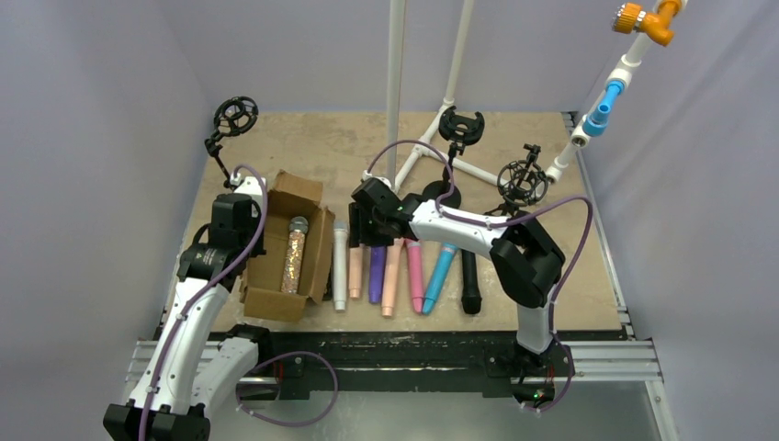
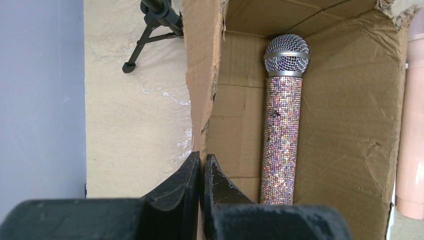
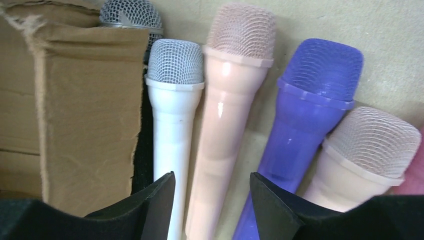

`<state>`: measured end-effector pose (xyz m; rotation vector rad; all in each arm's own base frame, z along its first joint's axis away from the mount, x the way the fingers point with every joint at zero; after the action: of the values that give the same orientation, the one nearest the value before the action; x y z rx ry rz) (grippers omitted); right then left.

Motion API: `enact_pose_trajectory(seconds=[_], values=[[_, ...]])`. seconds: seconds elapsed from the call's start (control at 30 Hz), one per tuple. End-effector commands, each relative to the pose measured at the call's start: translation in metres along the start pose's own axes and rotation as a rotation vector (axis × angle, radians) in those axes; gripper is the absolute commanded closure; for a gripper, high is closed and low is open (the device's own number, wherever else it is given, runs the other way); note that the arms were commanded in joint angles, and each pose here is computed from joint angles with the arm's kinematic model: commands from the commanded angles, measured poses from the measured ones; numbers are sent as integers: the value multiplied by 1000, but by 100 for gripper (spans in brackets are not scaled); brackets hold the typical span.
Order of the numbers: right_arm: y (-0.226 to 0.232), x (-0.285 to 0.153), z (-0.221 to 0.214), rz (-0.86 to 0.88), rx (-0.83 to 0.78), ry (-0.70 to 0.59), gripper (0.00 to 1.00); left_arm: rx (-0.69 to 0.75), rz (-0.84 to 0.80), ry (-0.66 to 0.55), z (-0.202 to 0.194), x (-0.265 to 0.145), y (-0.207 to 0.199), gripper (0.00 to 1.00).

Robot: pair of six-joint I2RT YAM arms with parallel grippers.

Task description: Attach the microphones to the stand

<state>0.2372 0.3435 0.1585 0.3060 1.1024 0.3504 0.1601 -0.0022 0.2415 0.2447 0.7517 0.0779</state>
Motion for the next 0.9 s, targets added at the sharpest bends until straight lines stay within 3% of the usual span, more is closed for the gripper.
enact_pose_trajectory(seconds=[0.0,0.13,0.33,0.5,0.87], values=[[25,-30,17,64,13,-89,41,-3,-12,-59,7,-3,0,100],[54,-70,30,173,27,-212,47,-5,-1,-63,7,-3,1,100],[113,-87,22,267,-36,-211,48,-9,11,-65,8,-3,2,100],[142,-59,9,249,-100,-123,44,-10,12,-65,9,-4,2,100],[137,22,-16,127,-135,-5,40,-31,-27,-81,13,-11,0,100]])
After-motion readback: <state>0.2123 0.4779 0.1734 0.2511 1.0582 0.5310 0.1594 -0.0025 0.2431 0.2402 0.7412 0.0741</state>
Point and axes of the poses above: each gripper's point midway between its finger pads, its own x axis out along the fingers, its own y axis along the line the jaws close on, z = x × y, the point moved 10 cm from there along -x, back along the fingers, and after that the axes turned 5 degrees about x, right-handed, at the moved point
